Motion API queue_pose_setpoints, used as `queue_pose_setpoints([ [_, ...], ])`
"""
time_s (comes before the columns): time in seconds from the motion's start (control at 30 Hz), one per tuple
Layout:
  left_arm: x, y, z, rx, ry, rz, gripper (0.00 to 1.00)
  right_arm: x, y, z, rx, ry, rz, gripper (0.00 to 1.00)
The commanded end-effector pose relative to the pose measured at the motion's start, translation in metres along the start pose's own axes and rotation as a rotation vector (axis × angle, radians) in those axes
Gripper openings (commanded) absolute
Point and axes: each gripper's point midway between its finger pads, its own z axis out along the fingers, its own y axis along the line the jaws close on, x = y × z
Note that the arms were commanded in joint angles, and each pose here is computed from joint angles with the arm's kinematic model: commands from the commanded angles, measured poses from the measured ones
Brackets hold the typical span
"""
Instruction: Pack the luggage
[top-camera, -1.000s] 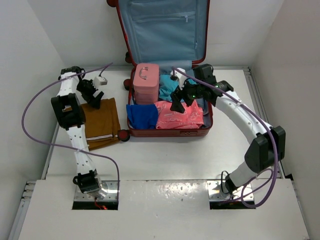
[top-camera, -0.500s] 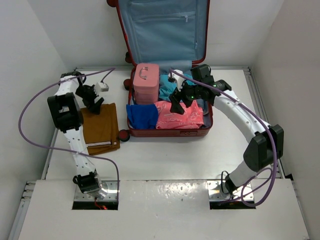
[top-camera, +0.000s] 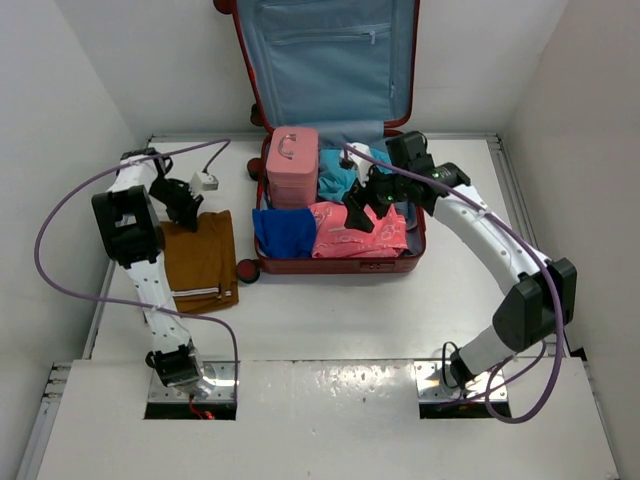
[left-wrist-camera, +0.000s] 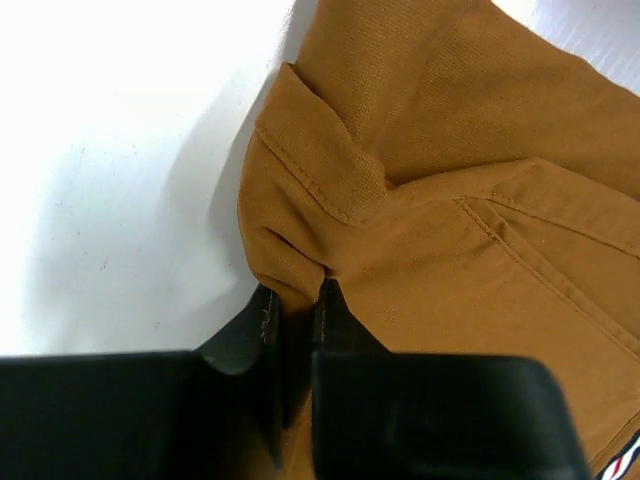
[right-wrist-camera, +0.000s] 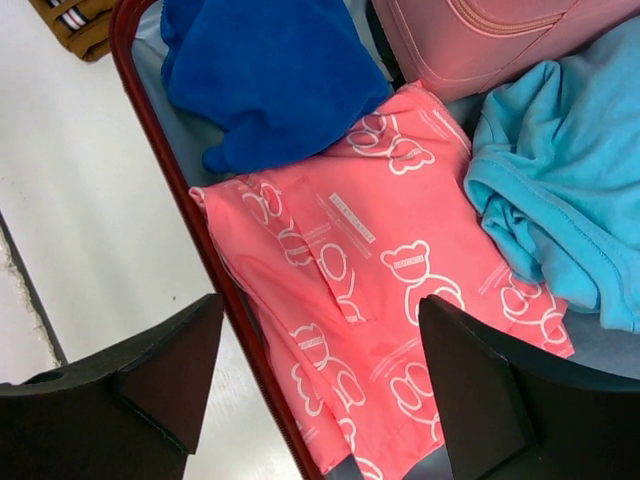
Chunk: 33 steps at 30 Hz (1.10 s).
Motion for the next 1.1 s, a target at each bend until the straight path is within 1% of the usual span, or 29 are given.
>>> queue_pose_setpoints([
  [0.0,0.039,-0.039,0.031,0.18,0.085,-0.112,0.06,-0.008,0.003,-0.009,0.015,-0.037,-0.034,0.79],
  [0.03,0.022,-0.038,0.017,0.139,0.025,-0.102,0.04,-0.011,0.0,-0.014,0.033,-0.054,-0.014,0.77],
  [0.1,0.001,-0.039,-0.003,0.093,-0.049,-0.072,0.0,-0.015,-0.01,-0.022,0.076,-0.09,0.001,0.77],
  [0.13,-0.016,-0.044,-0.015,0.085,-0.113,-0.059,0.0,-0.013,-0.01,-0.025,0.093,-0.097,0.039,0.77],
  [0.17,-0.032,-0.05,-0.04,0.04,-0.154,-0.027,0.0,-0.01,-0.011,-0.029,0.11,-0.106,0.055,0.77],
  [0.2,-0.047,-0.054,-0.055,0.02,-0.182,0.018,0.0,-0.015,-0.023,-0.033,0.157,-0.144,0.06,0.77],
  [0.23,-0.065,-0.063,-0.066,0.005,-0.22,0.05,0.0,-0.012,-0.023,-0.039,0.177,-0.158,0.101,0.77],
  [0.27,-0.084,-0.077,-0.095,-0.059,-0.259,0.126,0.0,-0.006,-0.025,-0.044,0.205,-0.161,0.119,0.77],
  [0.3,-0.092,-0.088,-0.102,-0.076,-0.276,0.173,0.0,-0.004,-0.032,-0.047,0.234,-0.183,0.14,0.77],
  [0.37,-0.119,-0.113,-0.121,-0.119,-0.33,0.282,0.0,-0.002,-0.032,-0.057,0.276,-0.208,0.157,0.77],
  [0.4,-0.133,-0.133,-0.146,-0.183,-0.366,0.353,0.0,0.001,-0.038,-0.062,0.303,-0.22,0.175,0.77],
  [0.47,-0.152,-0.158,-0.154,-0.218,-0.411,0.453,0.0,0.008,-0.035,-0.071,0.341,-0.235,0.191,0.77],
  [0.5,-0.155,-0.179,-0.167,-0.269,-0.435,0.51,0.0,0.01,-0.038,-0.075,0.358,-0.242,0.198,0.77],
  [0.53,-0.167,-0.184,-0.177,-0.328,-0.477,0.582,0.0,0.014,-0.036,-0.077,0.372,-0.248,0.199,0.77],
  [0.6,-0.186,-0.212,-0.187,-0.371,-0.529,0.701,0.0,0.021,-0.033,-0.086,0.397,-0.266,0.202,0.77],
  [0.63,-0.201,-0.234,-0.199,-0.412,-0.581,0.777,0.0,0.025,-0.033,-0.09,0.414,-0.268,0.203,0.77],
  [0.67,-0.21,-0.245,-0.206,-0.426,-0.611,0.802,0.0,0.028,-0.031,-0.089,0.416,-0.263,0.206,0.77],
  [0.73,-0.225,-0.262,-0.214,-0.422,-0.658,0.83,0.0,0.03,-0.031,-0.096,0.439,-0.273,0.213,0.77],
  [0.77,-0.239,-0.28,-0.224,-0.412,-0.691,0.852,0.0,0.033,-0.029,-0.102,0.456,-0.281,0.213,0.77],
  [0.83,-0.256,-0.291,-0.229,-0.386,-0.725,0.864,0.0,0.034,-0.032,-0.108,0.489,-0.292,0.221,0.77],
  [0.87,-0.271,-0.307,-0.239,-0.371,-0.764,0.891,0.0,0.035,-0.031,-0.114,0.511,-0.309,0.213,0.77],
  [0.93,-0.287,-0.316,-0.24,-0.345,-0.788,0.898,0.0,0.04,-0.035,-0.119,0.557,-0.311,0.223,0.77],
  [0.97,-0.298,-0.324,-0.251,-0.349,-0.817,0.918,0.0,0.038,-0.033,-0.124,0.574,-0.323,0.218,0.77],
  [1.0,-0.306,-0.34,-0.249,-0.308,-0.837,0.947,0.0,0.04,-0.034,-0.129,0.596,-0.331,0.216,0.77],
  [1.07,-0.318,-0.353,-0.25,-0.284,-0.857,0.986,0.0,0.042,-0.038,-0.137,0.653,-0.348,0.212,0.77],
])
